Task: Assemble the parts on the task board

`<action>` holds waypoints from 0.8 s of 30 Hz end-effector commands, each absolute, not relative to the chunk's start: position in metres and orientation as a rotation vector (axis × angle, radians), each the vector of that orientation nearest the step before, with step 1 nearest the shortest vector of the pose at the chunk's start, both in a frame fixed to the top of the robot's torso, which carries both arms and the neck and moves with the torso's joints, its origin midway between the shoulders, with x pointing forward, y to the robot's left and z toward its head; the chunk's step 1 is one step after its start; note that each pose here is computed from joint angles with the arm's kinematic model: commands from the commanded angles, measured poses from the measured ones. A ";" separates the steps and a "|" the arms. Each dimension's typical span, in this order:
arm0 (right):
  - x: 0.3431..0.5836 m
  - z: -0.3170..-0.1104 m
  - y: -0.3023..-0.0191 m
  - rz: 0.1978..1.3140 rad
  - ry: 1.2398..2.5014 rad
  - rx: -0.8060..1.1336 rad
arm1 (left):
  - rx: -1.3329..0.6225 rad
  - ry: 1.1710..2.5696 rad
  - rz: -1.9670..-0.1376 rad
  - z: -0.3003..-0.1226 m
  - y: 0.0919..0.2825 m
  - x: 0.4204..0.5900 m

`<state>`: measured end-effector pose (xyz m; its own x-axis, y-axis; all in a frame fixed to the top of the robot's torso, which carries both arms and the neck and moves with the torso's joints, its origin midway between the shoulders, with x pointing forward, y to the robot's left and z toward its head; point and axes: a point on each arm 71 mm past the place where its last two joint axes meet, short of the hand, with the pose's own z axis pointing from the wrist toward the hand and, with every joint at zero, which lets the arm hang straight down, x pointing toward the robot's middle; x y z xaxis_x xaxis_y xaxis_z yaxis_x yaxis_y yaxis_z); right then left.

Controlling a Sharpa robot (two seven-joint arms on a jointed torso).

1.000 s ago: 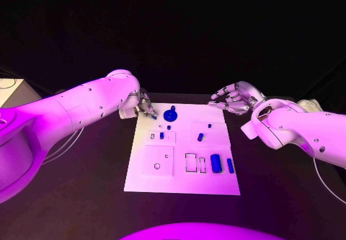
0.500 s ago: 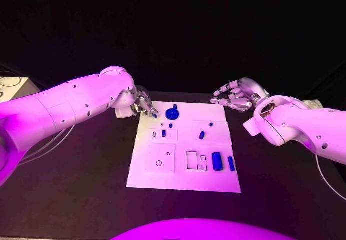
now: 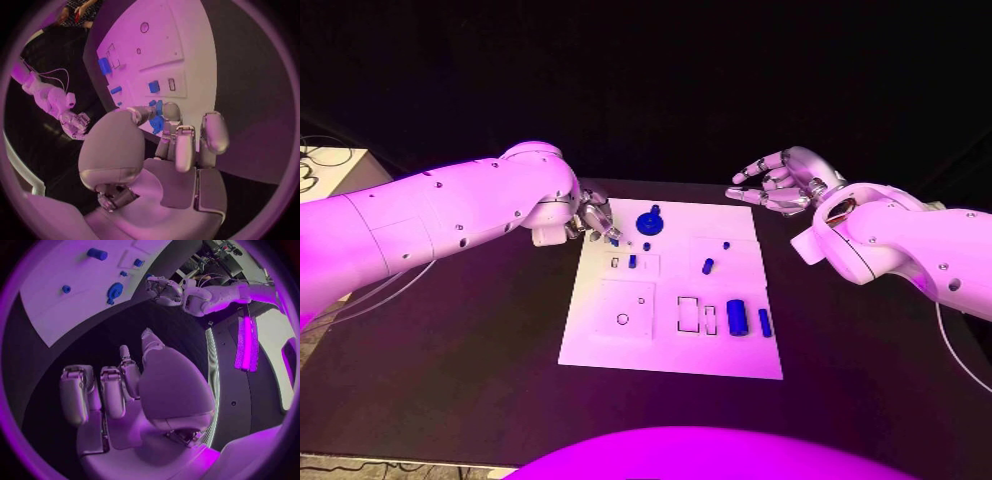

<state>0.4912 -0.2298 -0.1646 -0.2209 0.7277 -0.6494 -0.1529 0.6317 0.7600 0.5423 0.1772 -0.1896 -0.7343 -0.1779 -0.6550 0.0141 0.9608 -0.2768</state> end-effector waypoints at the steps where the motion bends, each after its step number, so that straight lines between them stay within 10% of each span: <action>1: 0.491 -0.165 -0.229 0.878 1.606 0.464 | -0.079 2.317 -0.317 -0.190 0.176 0.539; 24: 0.490 -0.167 -0.228 0.876 1.609 0.452 | -0.014 2.297 -0.295 -0.214 0.172 0.523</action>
<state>0.4911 -0.2302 -0.1665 -0.2229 0.7215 -0.6555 -0.1554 0.6376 0.7546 0.5230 0.1746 -0.2148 -0.6938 -0.1146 -0.7110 0.0655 0.9731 -0.2208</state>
